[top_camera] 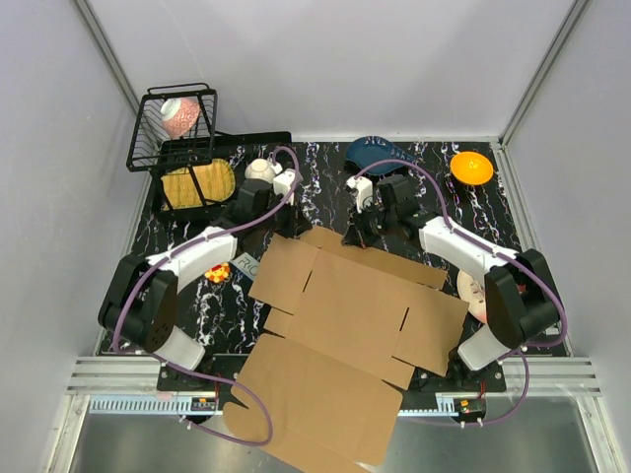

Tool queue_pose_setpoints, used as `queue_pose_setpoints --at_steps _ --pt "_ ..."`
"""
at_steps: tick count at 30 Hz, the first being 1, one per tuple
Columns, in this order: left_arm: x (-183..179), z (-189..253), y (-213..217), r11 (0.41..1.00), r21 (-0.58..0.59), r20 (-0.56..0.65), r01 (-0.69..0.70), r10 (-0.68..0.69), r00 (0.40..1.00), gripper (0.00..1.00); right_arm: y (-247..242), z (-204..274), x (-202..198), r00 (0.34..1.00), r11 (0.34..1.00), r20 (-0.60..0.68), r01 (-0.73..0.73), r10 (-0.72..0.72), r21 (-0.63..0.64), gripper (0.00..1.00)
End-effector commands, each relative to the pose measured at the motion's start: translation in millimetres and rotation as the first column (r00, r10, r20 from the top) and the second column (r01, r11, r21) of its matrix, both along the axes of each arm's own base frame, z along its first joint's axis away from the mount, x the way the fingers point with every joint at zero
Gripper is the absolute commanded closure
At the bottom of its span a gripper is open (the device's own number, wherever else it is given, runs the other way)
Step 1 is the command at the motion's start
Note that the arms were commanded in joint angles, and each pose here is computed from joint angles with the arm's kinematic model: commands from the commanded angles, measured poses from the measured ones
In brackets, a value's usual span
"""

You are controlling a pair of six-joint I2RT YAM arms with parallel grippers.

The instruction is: Fold the paper box

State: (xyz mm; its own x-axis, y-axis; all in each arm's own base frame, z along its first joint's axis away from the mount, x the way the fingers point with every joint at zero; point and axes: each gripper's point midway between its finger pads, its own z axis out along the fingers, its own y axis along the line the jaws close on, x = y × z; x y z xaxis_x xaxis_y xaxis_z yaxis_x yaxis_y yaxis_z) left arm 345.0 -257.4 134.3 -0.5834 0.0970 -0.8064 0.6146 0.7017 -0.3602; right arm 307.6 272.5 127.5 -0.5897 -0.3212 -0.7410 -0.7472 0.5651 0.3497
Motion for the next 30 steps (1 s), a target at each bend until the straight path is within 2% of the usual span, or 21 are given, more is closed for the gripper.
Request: queue_pose_setpoints --at_steps 1,3,7,12,16,17,20,27,30 --pt "-7 32 -11 0.996 -0.077 0.062 0.044 -0.039 0.997 0.86 8 17 14 0.997 0.999 0.073 0.022 -0.023 0.025 1.00" --pt "-12 35 -12 0.995 -0.089 0.061 0.041 -0.036 0.998 0.91 7 18 17 0.996 0.999 0.078 0.031 -0.032 0.021 1.00" --pt "-20 39 -17 0.994 -0.108 0.050 0.030 -0.025 0.998 0.96 5 20 21 0.995 0.998 0.087 0.056 -0.058 0.016 1.00" --pt "-24 53 -29 0.988 -0.152 0.048 0.019 -0.012 0.999 0.90 4 23 22 0.992 0.997 0.103 0.074 -0.074 0.009 1.00" --pt "-26 64 -40 0.984 -0.176 0.036 0.043 -0.037 0.999 0.77 5 26 21 0.991 0.997 0.111 0.075 -0.076 0.009 1.00" --pt "-28 62 -43 0.984 -0.171 0.027 0.052 -0.048 0.998 0.69 4 26 21 0.991 0.997 0.111 0.077 -0.078 0.009 1.00" --pt "-27 61 -43 0.987 -0.147 0.009 0.058 -0.057 0.998 0.55 6 26 18 0.992 0.998 0.106 0.066 -0.067 0.014 1.00" --pt "-30 37 -25 0.999 -0.011 -0.035 0.031 -0.031 0.999 0.40 7 29 15 0.993 0.998 0.108 0.051 -0.053 0.025 1.00" --pt "-37 27 -21 0.999 0.015 -0.074 0.030 -0.029 0.997 0.37 8 29 15 0.993 0.998 0.108 0.050 -0.052 0.026 1.00"
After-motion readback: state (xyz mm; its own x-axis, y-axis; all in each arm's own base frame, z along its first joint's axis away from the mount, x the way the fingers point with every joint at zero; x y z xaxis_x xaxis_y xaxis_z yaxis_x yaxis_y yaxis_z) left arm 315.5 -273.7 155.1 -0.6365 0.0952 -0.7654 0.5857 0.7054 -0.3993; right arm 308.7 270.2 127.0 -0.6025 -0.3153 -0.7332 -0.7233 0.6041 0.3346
